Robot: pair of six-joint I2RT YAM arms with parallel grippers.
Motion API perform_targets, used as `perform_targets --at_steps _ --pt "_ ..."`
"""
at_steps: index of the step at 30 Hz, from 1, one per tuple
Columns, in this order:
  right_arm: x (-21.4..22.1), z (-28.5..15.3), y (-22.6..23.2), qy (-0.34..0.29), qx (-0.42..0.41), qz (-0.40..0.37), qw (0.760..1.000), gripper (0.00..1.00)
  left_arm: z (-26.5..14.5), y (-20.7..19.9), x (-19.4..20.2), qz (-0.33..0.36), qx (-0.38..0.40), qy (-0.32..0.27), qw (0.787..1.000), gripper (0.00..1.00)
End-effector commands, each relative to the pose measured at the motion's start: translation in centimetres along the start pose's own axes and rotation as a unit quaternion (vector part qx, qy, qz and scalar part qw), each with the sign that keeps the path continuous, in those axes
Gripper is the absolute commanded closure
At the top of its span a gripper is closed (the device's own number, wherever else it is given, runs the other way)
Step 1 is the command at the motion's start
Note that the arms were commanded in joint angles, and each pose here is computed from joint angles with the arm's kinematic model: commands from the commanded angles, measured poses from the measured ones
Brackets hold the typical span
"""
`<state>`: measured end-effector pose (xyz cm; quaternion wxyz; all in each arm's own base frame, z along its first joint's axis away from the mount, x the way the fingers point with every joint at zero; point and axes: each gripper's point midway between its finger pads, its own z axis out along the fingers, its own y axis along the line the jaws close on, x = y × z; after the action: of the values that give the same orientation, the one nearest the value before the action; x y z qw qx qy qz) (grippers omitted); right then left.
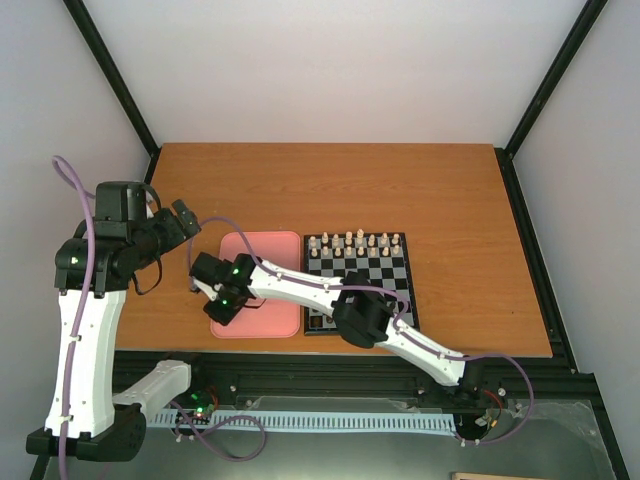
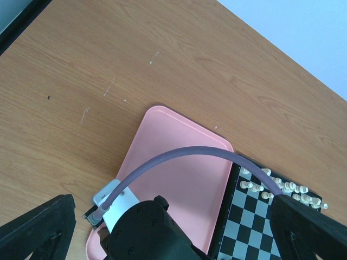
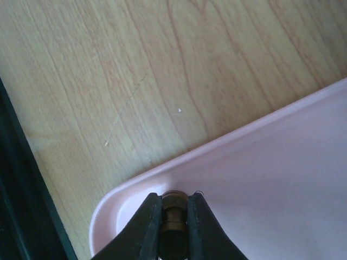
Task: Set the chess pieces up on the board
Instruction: Pick up the chess piece from the storage box.
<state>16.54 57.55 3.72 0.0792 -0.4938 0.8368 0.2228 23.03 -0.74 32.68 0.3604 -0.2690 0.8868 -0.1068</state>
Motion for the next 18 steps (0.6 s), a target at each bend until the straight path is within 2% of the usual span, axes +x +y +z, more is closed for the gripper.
perform_targets --at_steps 1,5,9,13,18 --pt "-1.6 -3.5 -0.7 -0.029 0.038 -0.007 0.999 0.95 -0.8 -0.2 -0.1 0.004 0.01 -0.005 1.0 0.0" --pt "-2.4 -7.9 -1.8 -0.059 0.079 0.003 0.995 0.97 -0.6 -0.4 -0.1 0.004 0.015 -0.004 1.0 0.0" --pt "-0.8 -12.9 -4.6 -0.08 0.11 0.059 0.989 0.97 -0.6 -0.4 -0.1 0.007 0.017 -0.006 1.0 0.0" --pt "3.6 -17.9 -8.7 -0.087 0.152 0.126 0.977 0.97 -0.2 -0.2 0.3 0.009 0.016 -0.003 1.0 0.0" --pt "12.7 -22.7 -14.2 -0.078 0.199 0.238 0.947 0.97 0.3 -0.1 1.0 0.008 0.021 0.004 1.0 0.0"
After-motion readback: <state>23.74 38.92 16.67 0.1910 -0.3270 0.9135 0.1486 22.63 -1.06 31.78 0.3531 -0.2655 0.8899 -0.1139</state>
